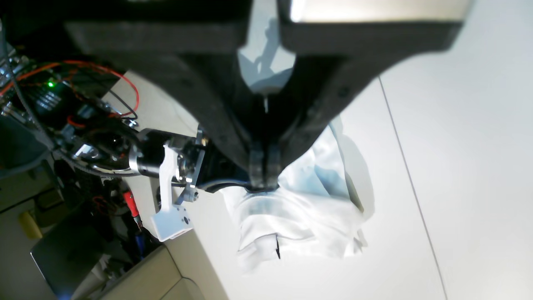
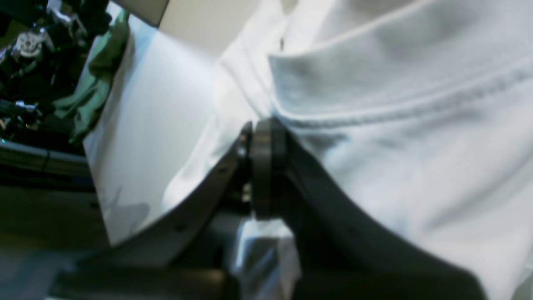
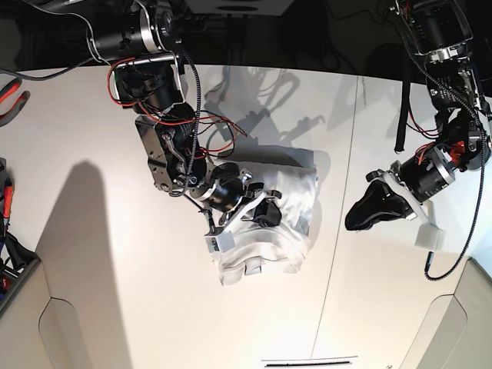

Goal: Layout the t-shirt on the table in an organized manner, then fold the t-shirt properly
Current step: 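Grasp the folded t-shirt with the right gripper and drag it beside the table edge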

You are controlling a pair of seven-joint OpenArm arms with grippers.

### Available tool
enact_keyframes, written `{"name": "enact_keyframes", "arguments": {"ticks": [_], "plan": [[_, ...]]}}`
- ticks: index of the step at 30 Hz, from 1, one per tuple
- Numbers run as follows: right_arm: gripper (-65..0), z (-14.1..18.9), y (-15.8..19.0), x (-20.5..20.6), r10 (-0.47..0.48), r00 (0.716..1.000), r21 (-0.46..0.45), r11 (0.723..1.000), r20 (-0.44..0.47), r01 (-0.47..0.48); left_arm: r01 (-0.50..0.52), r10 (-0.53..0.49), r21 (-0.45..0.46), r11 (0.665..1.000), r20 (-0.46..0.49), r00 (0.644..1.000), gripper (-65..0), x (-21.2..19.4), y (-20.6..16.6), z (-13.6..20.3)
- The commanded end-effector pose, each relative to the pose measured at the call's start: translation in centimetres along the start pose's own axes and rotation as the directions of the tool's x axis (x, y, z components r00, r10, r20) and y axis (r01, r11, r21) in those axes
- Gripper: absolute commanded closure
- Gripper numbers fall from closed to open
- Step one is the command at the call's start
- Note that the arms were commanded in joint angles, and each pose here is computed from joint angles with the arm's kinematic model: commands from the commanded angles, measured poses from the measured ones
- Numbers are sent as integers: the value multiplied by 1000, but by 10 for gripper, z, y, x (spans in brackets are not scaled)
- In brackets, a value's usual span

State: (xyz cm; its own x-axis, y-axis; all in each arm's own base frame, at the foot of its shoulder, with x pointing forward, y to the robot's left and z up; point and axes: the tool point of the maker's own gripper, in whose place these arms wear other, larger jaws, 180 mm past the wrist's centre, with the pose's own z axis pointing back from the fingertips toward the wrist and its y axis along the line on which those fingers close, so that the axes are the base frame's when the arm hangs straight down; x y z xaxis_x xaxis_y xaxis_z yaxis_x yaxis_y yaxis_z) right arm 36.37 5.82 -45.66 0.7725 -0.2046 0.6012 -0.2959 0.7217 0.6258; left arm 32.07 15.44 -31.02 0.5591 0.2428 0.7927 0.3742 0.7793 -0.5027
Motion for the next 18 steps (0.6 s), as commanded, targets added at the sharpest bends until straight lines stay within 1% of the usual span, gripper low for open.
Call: {"name": "enact_keyframes", "arguments": {"ticks": [1,4,7,9,11,14,18], "plan": [[0,11,-36,-6,-12,999,-127,992,-52,5,29,-28,-22,999,52,998,0,17,-5,2],[0,29,-61,-1,-68,996,-182,982,-63,56,27,-26,-21,999,49,998,0,15,-5,2],[0,56,-92,4,-80,994,-246,967,-73,60,27,-26,-22,999,54,998,0,16,-5,2],[0,81,-116,13,-47,997,-302,953,-65,25,28,-26,-21,999,53,998,0,16,-5,2],[0,111,-138,18,3,997,-347,937,-79,-30,28,-26,-21,999,53,998,0,16,-5,2],[0,151,-156,16,95,983,-355,923,-159,-147,28,-27,-22,999,57,998,0,17,-5,2],[0,200,-182,12,132,966,-405,889,-222,-215,27,-26,-22,999,70,997,0,19,-5,2]]}}
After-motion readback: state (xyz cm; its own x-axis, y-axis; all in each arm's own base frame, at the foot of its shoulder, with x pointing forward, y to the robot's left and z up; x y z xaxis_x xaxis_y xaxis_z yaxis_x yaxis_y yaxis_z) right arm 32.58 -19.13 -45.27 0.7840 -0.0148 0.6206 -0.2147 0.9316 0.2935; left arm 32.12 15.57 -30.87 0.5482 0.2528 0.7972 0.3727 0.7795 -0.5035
